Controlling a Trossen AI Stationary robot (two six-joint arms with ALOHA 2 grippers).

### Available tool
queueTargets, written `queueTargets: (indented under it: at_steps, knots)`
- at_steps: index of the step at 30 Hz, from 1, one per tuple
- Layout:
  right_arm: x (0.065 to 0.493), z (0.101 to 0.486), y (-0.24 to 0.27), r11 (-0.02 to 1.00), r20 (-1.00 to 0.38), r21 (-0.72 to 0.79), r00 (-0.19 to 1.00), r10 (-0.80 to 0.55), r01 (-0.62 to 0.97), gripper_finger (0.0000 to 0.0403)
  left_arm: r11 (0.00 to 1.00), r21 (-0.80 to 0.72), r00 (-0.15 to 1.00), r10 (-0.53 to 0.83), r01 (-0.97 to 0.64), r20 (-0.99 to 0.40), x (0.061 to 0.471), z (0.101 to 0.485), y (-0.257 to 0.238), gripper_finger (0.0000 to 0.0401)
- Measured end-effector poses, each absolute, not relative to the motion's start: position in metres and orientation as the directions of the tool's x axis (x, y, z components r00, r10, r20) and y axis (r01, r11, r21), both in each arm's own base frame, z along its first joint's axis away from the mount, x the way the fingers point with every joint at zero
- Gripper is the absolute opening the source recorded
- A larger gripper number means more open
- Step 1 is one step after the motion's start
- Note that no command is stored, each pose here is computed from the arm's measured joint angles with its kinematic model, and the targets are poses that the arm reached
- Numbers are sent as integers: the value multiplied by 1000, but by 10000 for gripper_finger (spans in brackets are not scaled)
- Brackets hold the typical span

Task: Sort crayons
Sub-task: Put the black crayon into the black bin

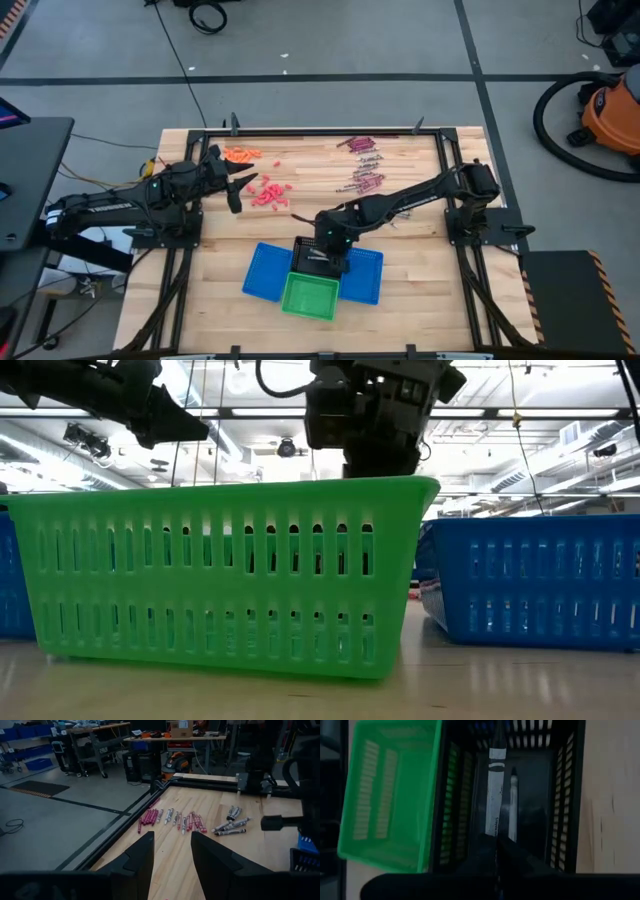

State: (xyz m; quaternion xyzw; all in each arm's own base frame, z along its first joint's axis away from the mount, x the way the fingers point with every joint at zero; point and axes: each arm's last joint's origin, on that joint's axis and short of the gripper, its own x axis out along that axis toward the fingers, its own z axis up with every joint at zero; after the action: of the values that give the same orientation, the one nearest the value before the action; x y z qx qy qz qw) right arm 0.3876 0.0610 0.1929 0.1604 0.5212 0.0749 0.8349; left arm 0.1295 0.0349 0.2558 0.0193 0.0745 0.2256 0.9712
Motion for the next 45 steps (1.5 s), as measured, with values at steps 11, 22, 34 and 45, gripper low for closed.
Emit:
queueTargets:
  at_steps: [11,22,34,45]
  knots:
    - [387,189,61,937,-859,343,424,287,62,60,898,60,888,440,-435,-137,130,256,35,141]
    - [375,225,33,948,-823,316,483,300,-51,96,895,134,882,443,-425,-161,128,254,34,141]
    - [354,228,-32,999,-852,-31,522,-42,30,93,804,406,840,525,-435,-138,127,256,37,141]
    - [291,208,-59,983,-768,-52,622,-153,178,91,746,423,843,531,-515,89,146,274,59,141]
